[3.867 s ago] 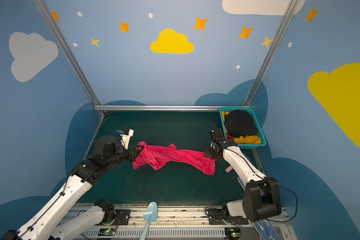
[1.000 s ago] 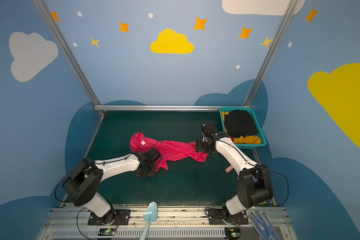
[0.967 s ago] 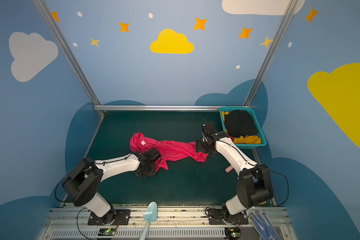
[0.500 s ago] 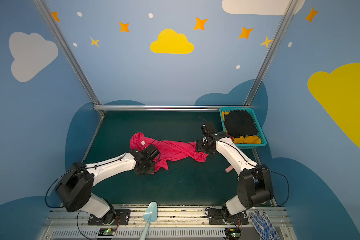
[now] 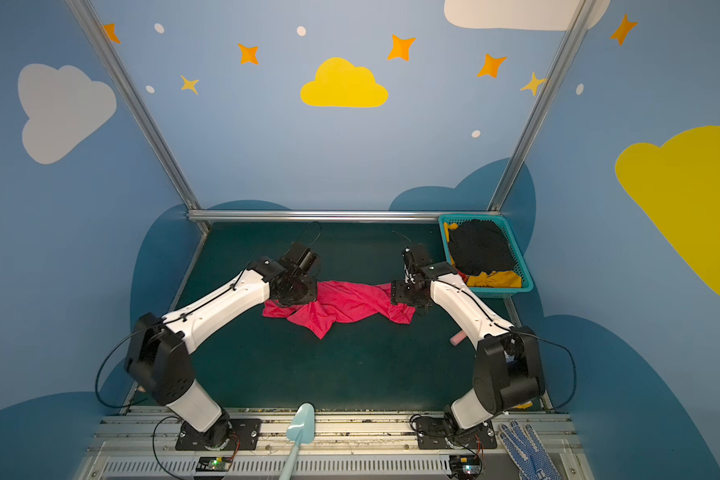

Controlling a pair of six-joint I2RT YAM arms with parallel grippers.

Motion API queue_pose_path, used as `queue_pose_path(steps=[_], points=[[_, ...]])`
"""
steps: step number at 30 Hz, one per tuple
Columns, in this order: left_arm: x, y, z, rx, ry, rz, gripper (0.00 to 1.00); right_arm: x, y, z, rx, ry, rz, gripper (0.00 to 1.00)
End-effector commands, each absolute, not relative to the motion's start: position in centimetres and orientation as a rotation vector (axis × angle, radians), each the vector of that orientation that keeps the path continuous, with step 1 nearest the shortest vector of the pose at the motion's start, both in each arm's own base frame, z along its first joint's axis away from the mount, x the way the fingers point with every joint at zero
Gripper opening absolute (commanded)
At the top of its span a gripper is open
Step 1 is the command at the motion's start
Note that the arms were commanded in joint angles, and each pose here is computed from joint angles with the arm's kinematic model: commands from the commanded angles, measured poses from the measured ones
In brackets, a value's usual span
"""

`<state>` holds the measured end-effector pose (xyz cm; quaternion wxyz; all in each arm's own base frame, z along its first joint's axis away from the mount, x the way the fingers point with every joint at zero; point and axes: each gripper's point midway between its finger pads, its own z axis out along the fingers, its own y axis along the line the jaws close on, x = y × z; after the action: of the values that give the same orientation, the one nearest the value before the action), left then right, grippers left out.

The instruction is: Fold and stack the t-shirts

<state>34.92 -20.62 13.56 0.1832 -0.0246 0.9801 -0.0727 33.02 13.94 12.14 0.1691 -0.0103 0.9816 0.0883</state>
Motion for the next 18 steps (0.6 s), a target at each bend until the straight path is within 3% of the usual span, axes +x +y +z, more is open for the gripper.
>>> queue_pose_path(steps=[1,6,9,12,18], points=[[36.1,-20.5,11.4,0.022,2.843,-0.161,0.05,33.9,14.1,12.2,-0.043,2.790,0.247,0.76],[39.7,-20.0,9.2,-0.033,2.866,-0.171,0.17,34.4,14.2,11.4,-0.050,2.812,0.244,0.76],[40.9,-19.5,9.3,-0.044,2.862,-0.160,0.35,34.5,14.3,11.2,-0.058,2.828,0.241,0.76],[41.0,-18.5,10.8,-0.040,2.827,-0.122,0.64,34.5,14.3,11.2,-0.061,2.828,0.243,0.76],[38.5,-15.4,12.6,-0.070,2.800,-0.039,0.77,34.5,14.6,11.2,-0.062,2.828,0.265,0.76]])
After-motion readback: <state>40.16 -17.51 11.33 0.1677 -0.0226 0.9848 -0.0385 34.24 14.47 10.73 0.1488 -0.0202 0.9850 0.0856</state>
